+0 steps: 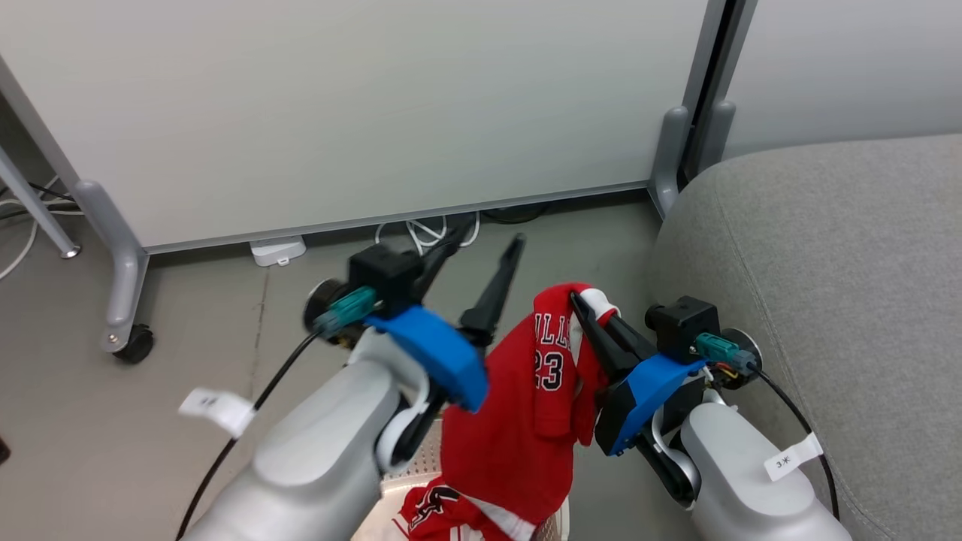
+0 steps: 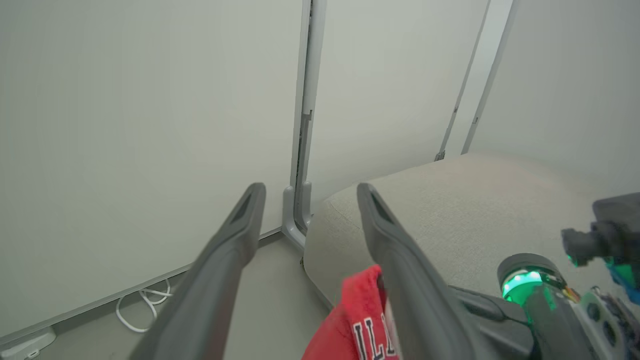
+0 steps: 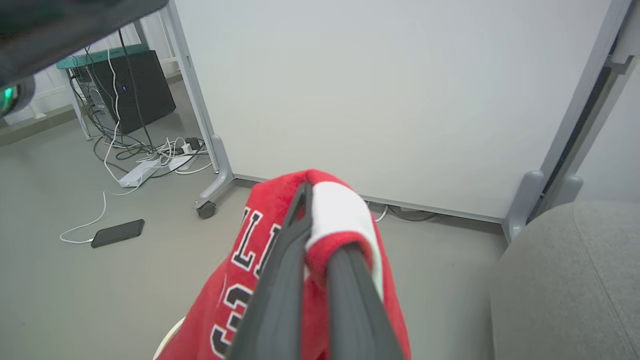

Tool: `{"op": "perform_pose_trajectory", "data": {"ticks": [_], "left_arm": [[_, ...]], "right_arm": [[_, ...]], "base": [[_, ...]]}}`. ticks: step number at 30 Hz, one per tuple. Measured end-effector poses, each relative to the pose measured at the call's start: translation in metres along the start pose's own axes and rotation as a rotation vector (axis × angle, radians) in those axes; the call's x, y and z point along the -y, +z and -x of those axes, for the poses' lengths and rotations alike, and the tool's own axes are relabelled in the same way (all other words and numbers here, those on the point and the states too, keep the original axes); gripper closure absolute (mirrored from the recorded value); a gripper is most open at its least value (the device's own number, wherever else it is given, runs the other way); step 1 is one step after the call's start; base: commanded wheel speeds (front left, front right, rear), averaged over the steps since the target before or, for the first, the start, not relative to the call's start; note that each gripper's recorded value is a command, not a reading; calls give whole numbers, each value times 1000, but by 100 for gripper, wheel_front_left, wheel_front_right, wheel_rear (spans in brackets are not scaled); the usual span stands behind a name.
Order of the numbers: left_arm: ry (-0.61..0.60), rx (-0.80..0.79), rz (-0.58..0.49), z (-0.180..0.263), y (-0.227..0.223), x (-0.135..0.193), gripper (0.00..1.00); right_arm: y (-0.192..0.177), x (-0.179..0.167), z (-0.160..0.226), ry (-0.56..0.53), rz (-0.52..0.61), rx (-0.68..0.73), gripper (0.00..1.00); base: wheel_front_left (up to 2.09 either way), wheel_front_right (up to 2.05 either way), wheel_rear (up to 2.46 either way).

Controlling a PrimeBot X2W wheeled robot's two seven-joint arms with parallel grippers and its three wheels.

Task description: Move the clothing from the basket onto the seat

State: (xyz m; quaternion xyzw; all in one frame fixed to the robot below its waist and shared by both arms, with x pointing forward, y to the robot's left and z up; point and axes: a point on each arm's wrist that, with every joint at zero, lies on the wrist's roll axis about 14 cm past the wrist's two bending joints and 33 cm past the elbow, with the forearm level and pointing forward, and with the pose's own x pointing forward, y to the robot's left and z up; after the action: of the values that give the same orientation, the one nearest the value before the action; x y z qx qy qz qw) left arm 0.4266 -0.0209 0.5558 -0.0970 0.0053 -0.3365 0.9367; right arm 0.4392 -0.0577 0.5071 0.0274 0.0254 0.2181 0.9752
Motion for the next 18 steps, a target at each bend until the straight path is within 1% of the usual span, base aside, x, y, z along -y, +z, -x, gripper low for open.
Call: {"op": "perform_pose_trajectory", "data": {"ticks": [6,14,18], "left_arm": [[101,11,15,32,-21,-31,0],[142,-1,-11,66,-46,-41,0],[167,-20,-3,77,-58,-44,0]], "right_arm": [[2,11,9,-32,19,32,100],[6,29,33,-105,15,67,100],[7,36,44,-138,0,69,100]], "base": [[0,0,0],[0,0,0],[0,0,0]]}}
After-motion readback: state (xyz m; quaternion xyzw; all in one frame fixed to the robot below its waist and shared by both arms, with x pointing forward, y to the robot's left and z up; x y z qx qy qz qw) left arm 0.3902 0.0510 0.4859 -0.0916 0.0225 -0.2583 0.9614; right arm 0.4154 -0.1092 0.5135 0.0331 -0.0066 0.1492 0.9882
